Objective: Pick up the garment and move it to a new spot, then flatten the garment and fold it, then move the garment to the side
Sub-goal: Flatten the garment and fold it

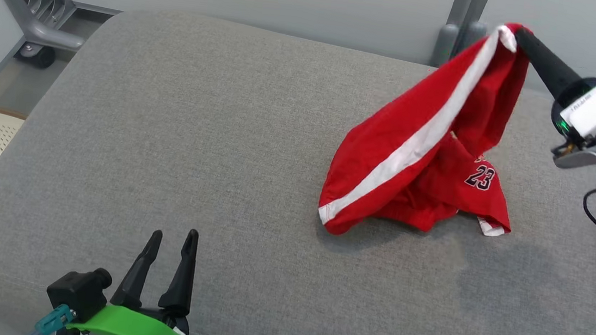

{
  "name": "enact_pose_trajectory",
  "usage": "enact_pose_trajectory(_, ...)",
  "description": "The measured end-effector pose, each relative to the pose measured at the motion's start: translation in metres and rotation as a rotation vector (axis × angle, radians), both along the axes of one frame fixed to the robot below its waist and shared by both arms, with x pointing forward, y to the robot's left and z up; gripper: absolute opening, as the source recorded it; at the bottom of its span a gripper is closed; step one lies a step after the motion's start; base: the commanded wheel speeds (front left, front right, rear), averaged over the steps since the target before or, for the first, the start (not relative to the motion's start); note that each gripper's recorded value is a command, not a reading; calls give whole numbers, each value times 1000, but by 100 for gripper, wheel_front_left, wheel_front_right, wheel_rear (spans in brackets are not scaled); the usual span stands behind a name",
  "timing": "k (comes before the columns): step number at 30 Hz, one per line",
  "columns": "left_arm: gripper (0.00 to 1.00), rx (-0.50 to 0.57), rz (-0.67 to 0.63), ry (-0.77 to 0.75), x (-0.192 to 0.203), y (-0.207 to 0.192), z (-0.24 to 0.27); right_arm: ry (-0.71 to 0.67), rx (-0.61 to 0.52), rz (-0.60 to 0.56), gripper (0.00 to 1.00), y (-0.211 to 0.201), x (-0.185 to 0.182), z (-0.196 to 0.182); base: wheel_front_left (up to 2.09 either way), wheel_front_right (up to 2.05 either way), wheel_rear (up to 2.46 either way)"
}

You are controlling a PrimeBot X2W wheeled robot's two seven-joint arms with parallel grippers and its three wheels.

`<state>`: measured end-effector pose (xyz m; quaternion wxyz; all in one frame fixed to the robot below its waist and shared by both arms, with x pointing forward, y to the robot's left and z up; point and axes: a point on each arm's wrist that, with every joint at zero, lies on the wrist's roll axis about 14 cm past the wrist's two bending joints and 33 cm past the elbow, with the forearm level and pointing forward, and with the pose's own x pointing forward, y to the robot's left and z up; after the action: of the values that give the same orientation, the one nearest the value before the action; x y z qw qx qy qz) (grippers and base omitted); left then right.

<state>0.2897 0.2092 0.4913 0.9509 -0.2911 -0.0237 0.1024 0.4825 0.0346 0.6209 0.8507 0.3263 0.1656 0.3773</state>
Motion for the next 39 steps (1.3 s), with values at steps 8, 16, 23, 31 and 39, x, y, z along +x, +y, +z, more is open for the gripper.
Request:
enact_pose_trajectory(8,100,-6,-20,10,6,-6,-3,157,-189,-147,0,-65,10,-83,0,0,0)
enact_pose_trajectory(16,100,-18,-76,25,19,-21,-8,299,-318,-278,0,-119,0,-162,0,0,0)
enact_pose_trajectory(23,100,-23,-113,51,30,-32,-16,322,-441,-343,0,-148,-11,-207,0,0,0)
enact_pose_trajectory(31,100,-17,-140,50,46,-36,-17,274,-561,-345,0,-159,-13,-231,0,0,0)
enact_pose_trajectory(39,100,-15,-149,62,50,-38,-22,183,-675,-246,18,-148,-20,-246,0,0,0)
